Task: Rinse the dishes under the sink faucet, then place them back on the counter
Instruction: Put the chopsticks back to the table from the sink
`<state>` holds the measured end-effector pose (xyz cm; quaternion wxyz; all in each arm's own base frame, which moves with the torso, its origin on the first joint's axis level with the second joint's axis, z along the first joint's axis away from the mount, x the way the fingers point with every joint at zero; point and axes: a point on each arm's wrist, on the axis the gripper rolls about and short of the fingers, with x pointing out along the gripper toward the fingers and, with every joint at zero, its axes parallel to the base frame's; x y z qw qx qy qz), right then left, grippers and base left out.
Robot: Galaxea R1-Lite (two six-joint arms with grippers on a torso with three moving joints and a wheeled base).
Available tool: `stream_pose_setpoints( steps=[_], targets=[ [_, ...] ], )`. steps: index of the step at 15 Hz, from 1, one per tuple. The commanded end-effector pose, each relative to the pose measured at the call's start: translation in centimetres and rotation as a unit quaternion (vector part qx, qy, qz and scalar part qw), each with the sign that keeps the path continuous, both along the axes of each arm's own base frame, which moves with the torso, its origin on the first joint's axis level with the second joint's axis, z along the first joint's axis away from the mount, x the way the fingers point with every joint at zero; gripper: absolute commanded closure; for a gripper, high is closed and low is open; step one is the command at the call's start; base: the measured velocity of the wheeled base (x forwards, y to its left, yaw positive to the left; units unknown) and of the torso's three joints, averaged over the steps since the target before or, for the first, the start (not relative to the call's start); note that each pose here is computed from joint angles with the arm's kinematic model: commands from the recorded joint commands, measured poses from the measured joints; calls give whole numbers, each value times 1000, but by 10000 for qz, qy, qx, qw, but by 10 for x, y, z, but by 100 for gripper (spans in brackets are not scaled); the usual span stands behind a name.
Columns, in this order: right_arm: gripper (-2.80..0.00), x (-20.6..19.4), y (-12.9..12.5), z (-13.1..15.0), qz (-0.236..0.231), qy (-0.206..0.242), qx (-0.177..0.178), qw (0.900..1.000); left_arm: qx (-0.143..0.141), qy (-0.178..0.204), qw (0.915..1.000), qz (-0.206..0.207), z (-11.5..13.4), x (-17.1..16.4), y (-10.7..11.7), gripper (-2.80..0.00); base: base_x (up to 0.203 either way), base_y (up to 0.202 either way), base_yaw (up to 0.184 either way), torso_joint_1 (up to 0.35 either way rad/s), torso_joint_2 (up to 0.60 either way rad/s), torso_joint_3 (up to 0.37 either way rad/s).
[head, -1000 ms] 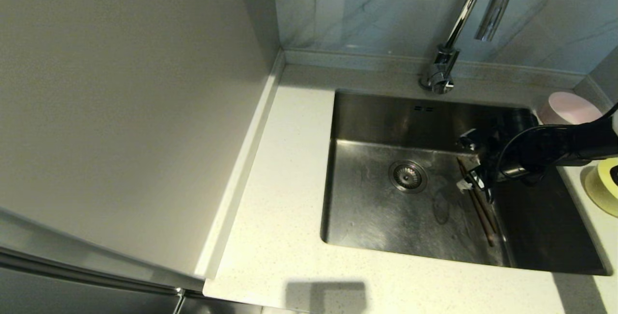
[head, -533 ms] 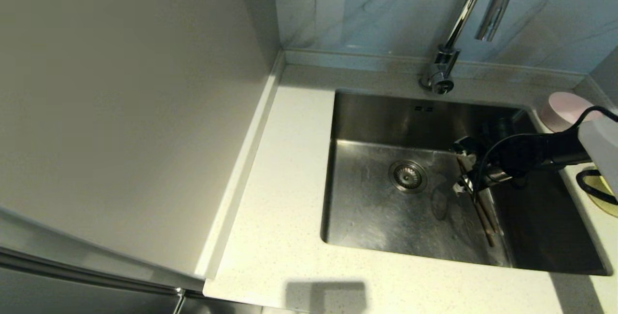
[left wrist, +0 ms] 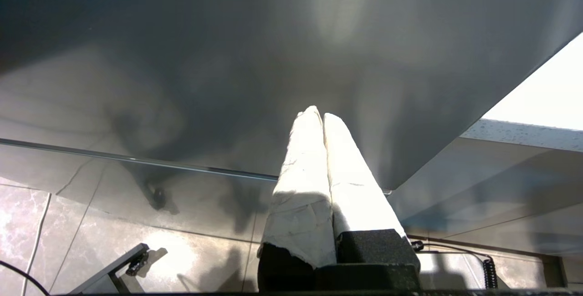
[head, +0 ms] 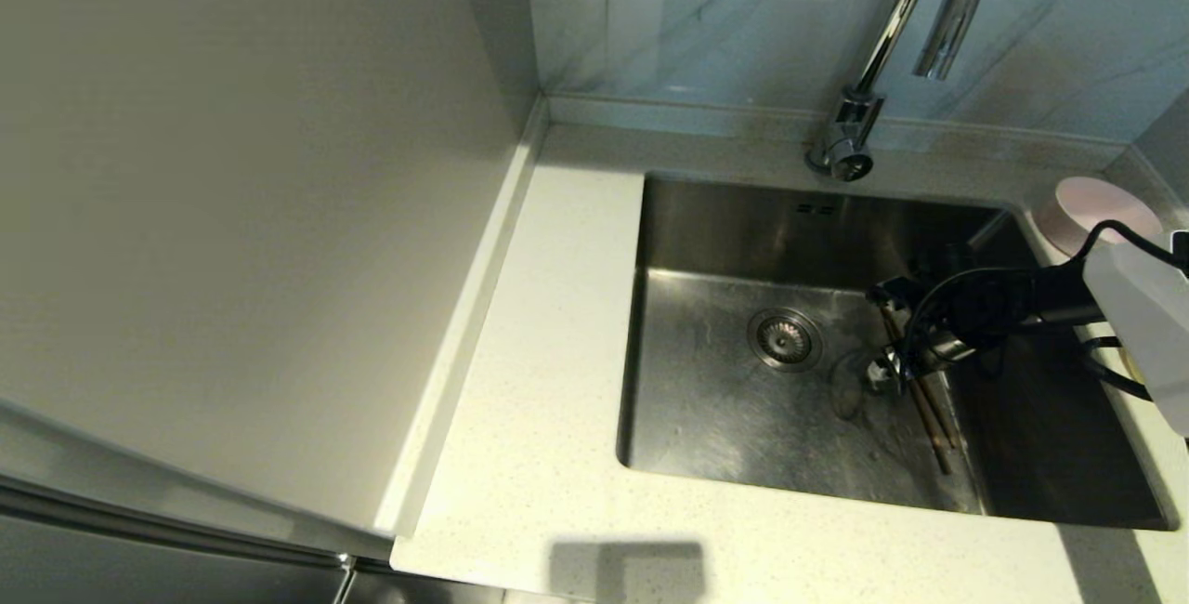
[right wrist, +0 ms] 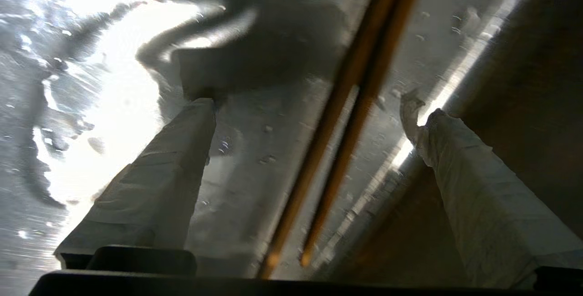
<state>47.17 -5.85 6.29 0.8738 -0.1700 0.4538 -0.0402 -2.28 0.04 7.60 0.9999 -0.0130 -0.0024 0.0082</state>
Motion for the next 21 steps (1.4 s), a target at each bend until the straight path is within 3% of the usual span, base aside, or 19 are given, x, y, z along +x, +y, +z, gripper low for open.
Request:
stream_pose_setpoints(
  steps=[1,5,11,20,21],
  targets=[
    [-280,3,-4,-3,73,-20,136,9999,-1,-15,10000,2,0,0,0,0,0,0,0,0,0,0],
    [-280,8,-14,11,86,85,520,9986,-1,-15,10000,2,0,0,0,0,0,0,0,0,0,0],
    [-280,6,-31,0,4,263,727,9970,-1,-15,10000,2,0,0,0,0,0,0,0,0,0,0],
    [-280,10,-27,-16,9,419,644,9970,-1,-15,10000,2,0,0,0,0,0,0,0,0,0,0],
    [0,10,-27,-17,17,430,630,9971,-1,-15,10000,2,0,0,0,0,0,0,0,0,0,0]
  ],
)
